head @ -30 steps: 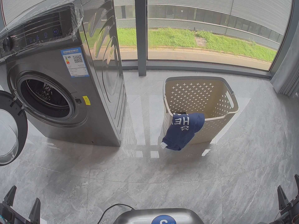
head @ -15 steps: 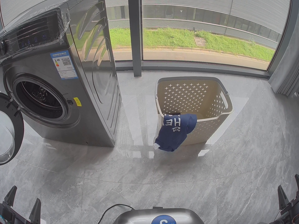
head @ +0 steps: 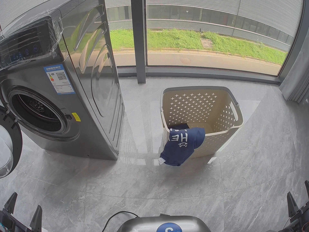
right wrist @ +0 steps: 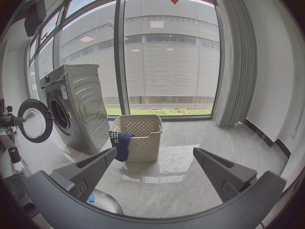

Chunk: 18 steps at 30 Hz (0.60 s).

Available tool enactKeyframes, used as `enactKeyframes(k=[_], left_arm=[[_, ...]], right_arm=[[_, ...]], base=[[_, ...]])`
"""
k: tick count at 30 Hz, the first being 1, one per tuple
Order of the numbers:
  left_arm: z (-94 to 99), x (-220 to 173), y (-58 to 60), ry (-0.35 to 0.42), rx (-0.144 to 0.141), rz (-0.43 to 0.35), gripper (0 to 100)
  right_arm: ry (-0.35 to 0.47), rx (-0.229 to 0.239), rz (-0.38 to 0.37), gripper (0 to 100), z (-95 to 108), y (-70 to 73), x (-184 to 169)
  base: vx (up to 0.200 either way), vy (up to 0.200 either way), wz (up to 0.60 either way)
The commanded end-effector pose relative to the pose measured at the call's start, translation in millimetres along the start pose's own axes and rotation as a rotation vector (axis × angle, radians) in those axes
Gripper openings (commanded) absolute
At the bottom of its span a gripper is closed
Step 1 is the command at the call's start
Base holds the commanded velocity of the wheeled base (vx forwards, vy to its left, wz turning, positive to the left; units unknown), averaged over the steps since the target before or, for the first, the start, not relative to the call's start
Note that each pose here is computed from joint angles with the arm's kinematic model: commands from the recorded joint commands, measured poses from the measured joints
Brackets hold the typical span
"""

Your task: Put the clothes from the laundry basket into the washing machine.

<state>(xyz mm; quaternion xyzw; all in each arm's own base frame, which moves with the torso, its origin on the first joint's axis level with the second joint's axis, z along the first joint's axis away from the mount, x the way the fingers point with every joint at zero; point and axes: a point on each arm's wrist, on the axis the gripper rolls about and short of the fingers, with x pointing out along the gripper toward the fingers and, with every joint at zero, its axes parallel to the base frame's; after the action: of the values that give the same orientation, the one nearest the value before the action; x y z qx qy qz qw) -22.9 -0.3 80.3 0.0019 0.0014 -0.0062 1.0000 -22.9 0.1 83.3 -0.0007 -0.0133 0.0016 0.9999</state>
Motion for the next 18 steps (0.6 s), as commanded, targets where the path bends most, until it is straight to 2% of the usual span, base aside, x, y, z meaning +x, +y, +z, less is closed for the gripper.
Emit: enactKeyframes(k=[1,10,18], left_arm=[[-4.3,0.3,0.0,0.005,0.001,0.000,100],[-4.3,0.3,0.0,0.005,-0.001,-0.001,100],[-4.5,0.3,0.0,0.006,-0.001,-0.001,100]], right_arm=[[0.007,0.000,0.001,100,-5.0,0.0,0.4],[0.004,0.012,-0.009,100,-4.7,-0.3,0.4],[0.007,0.011,-0.006,100,-5.0,-0.2,0.4]], base=[[0.000,-0.200,0.00],[0.000,-0.200,0.00],[0.000,0.000,0.00]])
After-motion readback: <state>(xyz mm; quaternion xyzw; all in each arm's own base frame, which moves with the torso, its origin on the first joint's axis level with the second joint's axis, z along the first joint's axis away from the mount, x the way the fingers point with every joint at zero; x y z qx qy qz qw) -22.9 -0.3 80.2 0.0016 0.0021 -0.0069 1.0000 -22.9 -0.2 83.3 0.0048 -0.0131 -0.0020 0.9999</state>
